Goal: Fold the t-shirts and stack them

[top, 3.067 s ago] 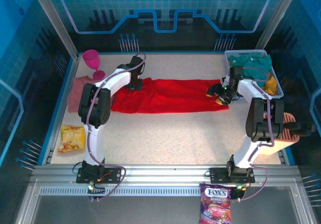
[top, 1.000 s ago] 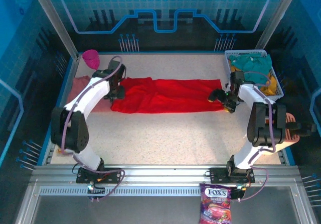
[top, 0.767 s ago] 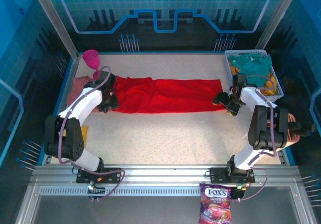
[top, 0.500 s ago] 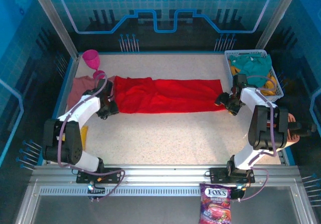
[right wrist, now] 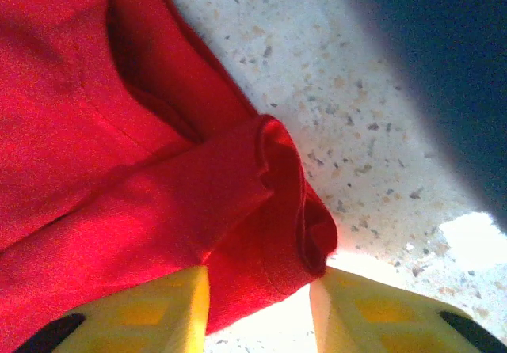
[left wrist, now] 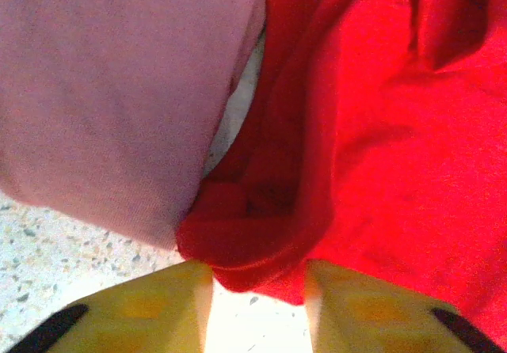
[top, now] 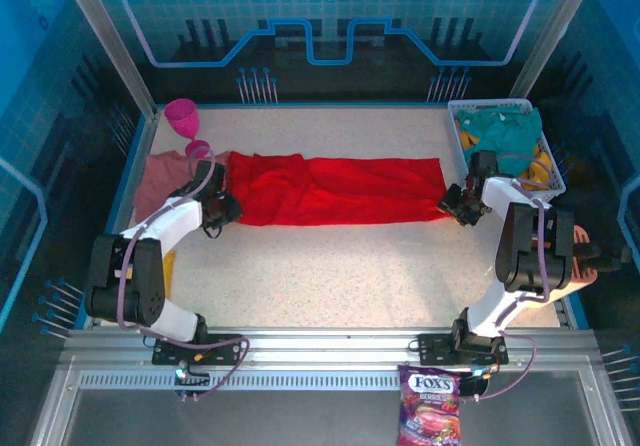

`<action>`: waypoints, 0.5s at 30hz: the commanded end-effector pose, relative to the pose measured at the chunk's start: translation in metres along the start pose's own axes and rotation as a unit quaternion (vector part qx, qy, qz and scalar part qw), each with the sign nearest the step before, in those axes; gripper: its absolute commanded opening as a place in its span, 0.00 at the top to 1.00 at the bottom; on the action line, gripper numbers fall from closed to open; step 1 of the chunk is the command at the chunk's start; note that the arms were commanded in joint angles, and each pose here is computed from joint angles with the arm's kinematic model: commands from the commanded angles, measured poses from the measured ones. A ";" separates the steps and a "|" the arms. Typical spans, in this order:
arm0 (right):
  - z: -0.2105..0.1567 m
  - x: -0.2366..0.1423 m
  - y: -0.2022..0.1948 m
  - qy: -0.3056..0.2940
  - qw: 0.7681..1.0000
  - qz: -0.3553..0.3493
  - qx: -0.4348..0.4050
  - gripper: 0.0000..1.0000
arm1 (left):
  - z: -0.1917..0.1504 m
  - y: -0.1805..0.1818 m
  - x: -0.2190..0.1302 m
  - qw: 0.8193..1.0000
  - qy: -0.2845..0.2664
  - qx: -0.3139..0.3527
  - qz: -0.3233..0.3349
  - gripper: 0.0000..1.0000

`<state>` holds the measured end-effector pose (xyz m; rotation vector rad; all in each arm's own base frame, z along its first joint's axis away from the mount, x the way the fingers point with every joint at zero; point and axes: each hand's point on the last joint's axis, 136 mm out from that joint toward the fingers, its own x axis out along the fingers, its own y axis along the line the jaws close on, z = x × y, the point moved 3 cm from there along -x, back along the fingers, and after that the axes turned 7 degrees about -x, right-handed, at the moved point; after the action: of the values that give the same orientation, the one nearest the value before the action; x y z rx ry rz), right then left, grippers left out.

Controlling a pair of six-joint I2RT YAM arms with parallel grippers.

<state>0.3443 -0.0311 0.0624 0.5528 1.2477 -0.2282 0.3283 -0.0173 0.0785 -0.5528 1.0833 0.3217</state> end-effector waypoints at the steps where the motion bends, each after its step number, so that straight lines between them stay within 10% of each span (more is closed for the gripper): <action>1: -0.002 0.005 -0.006 0.011 1.000 0.006 0.016 0.70 | 0.007 0.000 0.008 1.000 -0.005 -0.003 0.004 0.67; 15: -0.001 -0.028 -0.027 -0.009 0.998 0.008 0.055 1.00 | -0.016 0.009 0.007 0.999 0.037 -0.010 0.033 0.57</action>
<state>0.3331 -0.0503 0.0740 0.6269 1.2138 -0.2672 0.3210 -0.0141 0.0647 -0.5424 1.1427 0.3772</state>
